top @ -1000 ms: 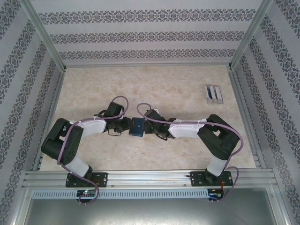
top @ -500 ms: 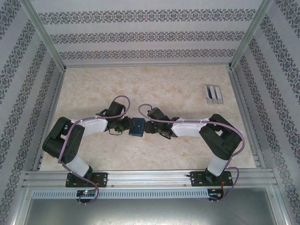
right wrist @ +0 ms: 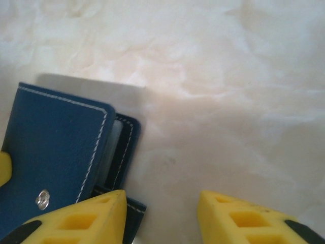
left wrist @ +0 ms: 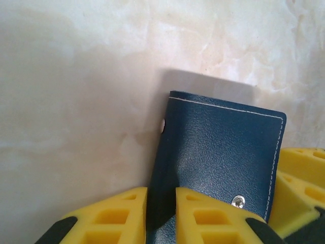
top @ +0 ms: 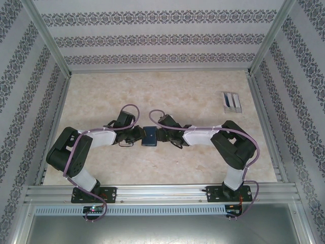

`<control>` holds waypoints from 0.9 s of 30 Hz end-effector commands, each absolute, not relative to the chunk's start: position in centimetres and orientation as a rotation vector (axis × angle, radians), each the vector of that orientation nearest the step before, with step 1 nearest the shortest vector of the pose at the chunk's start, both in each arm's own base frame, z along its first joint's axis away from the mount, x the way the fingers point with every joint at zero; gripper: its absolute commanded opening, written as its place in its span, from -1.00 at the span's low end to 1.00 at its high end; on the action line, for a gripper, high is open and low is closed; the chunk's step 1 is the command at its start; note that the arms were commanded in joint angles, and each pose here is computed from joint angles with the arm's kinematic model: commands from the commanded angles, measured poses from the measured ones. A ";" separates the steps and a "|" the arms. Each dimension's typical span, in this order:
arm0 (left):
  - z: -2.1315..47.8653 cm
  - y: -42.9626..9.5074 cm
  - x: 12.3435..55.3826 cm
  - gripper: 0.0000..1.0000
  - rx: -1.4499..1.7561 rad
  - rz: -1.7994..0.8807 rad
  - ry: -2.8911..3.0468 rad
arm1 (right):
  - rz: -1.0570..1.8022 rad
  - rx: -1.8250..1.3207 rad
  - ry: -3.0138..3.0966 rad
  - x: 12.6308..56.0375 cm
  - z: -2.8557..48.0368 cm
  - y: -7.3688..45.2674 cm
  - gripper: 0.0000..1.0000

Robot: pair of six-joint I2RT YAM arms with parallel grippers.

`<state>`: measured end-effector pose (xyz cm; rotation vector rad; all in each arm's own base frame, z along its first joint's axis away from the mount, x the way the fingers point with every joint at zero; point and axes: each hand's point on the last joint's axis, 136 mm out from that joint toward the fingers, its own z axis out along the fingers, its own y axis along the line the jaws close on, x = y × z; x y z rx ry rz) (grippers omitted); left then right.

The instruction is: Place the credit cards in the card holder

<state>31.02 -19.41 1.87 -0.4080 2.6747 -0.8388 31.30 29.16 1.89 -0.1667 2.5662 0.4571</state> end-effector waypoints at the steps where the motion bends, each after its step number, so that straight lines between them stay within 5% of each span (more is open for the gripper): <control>1: -3.4 -16.9 27.4 -0.62 -0.580 -0.646 2.830 | 0.306 -0.026 2.577 32.9 0.7 26.1 -0.25; 8: -3.8 -16.5 27.1 -0.66 -0.614 -0.615 2.826 | 0.314 -0.006 2.573 32.7 1.9 24.3 -0.31; 13: -4.0 -17.0 27.1 -0.74 -0.605 -0.638 2.844 | 0.621 -0.458 2.518 30.3 4.3 29.2 -0.12; 19: -4.2 -17.2 27.2 -0.77 -0.588 -0.649 2.856 | 0.413 -0.916 2.385 29.7 3.4 29.2 0.08; 27: -4.7 -17.3 26.9 -0.77 -0.554 -0.645 2.884 | 0.144 -1.056 2.338 33.1 1.6 27.7 0.10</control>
